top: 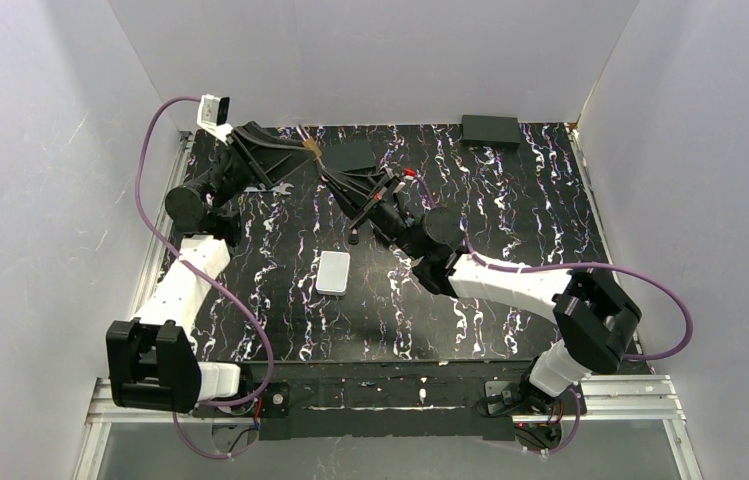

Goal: Unlock with the key

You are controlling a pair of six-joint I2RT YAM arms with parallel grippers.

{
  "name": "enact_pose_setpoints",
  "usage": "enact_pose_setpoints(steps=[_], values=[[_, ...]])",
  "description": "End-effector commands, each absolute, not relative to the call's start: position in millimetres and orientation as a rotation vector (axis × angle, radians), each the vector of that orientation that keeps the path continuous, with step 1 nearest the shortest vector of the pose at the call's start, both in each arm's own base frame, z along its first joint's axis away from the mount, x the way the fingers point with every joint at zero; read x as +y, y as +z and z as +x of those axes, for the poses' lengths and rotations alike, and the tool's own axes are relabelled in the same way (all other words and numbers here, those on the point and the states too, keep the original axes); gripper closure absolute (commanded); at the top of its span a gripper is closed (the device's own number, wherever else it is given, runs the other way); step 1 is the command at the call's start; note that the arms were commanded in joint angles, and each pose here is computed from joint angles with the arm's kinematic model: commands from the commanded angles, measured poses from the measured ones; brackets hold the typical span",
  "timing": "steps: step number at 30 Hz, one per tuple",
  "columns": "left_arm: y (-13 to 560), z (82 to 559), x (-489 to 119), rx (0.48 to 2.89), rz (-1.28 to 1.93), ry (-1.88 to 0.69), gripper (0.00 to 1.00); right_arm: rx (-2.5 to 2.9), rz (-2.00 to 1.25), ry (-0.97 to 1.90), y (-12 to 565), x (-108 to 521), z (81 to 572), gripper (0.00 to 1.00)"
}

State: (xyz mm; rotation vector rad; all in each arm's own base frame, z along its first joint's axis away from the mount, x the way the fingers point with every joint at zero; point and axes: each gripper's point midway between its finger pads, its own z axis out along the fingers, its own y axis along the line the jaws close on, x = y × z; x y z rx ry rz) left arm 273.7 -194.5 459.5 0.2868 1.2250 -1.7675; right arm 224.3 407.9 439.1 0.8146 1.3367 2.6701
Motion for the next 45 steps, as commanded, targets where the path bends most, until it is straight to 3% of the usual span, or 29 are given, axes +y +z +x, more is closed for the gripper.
enact_pose_setpoints(steps=[1, 15, 45], values=[[469, 268, -199, 1.181, 0.406, -1.721, 1.0, 1.275, 0.73, 2.815, 478, 396, 201, 0.99], [478, 279, -198, 1.167, 0.41, -1.712, 1.0, 1.279, 0.715, 2.831, 475, 393, 197, 0.99], [484, 245, -183, 1.156, 0.43, -1.688, 1.0, 1.213, 0.714, 2.86, 482, 391, 202, 0.99]])
